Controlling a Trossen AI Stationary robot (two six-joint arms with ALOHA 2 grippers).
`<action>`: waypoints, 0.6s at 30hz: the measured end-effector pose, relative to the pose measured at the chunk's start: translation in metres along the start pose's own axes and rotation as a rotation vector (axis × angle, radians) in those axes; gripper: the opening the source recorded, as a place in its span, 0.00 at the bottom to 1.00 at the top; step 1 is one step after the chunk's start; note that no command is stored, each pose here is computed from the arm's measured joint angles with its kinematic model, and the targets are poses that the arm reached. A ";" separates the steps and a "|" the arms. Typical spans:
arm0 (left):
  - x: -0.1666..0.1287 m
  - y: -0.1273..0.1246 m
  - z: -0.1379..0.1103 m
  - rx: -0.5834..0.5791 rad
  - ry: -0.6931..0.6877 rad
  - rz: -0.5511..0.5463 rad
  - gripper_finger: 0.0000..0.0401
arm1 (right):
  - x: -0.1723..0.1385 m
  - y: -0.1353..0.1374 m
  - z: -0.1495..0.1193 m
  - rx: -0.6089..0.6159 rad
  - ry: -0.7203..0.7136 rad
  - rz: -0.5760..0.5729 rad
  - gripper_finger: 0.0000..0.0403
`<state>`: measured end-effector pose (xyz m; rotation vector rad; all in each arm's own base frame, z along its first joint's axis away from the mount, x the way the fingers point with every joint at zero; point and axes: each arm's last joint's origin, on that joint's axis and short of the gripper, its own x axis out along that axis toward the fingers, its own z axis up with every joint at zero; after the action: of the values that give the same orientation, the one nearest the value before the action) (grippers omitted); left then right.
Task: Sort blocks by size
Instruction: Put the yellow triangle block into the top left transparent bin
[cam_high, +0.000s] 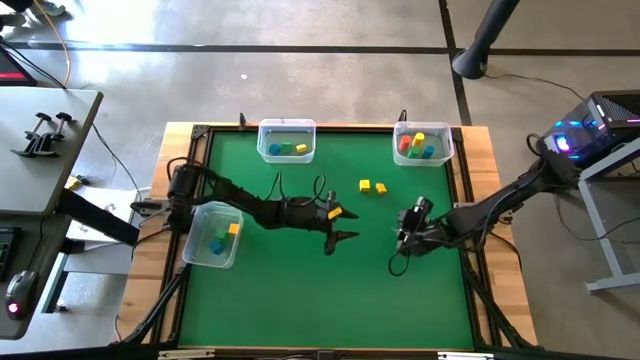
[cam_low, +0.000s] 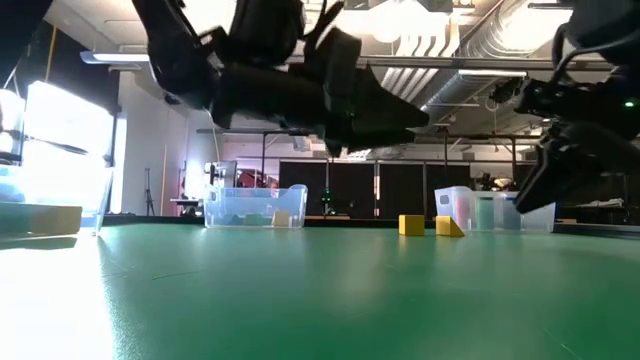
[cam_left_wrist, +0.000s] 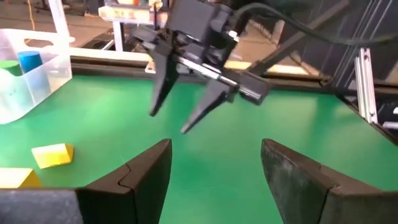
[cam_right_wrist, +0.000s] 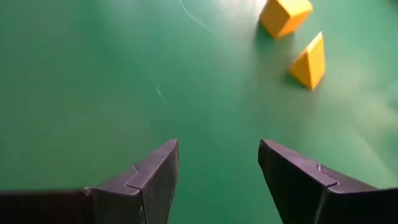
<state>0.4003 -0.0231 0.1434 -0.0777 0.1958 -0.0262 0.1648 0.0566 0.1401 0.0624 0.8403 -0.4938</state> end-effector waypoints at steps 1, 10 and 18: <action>0.001 0.004 -0.001 -0.006 -0.015 -0.006 0.58 | -0.002 -0.001 -0.002 0.004 0.011 -0.001 0.55; 0.011 0.035 -0.032 -0.210 -0.017 0.124 0.58 | 0.006 0.007 -0.019 -0.069 -0.059 0.172 0.55; 0.014 0.035 -0.047 -0.278 0.021 0.153 0.58 | 0.023 -0.016 -0.024 0.137 -0.385 0.074 0.55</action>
<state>0.4054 0.0073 0.0917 -0.3393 0.2254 0.1527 0.1543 0.0394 0.1097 0.1197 0.4254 -0.4734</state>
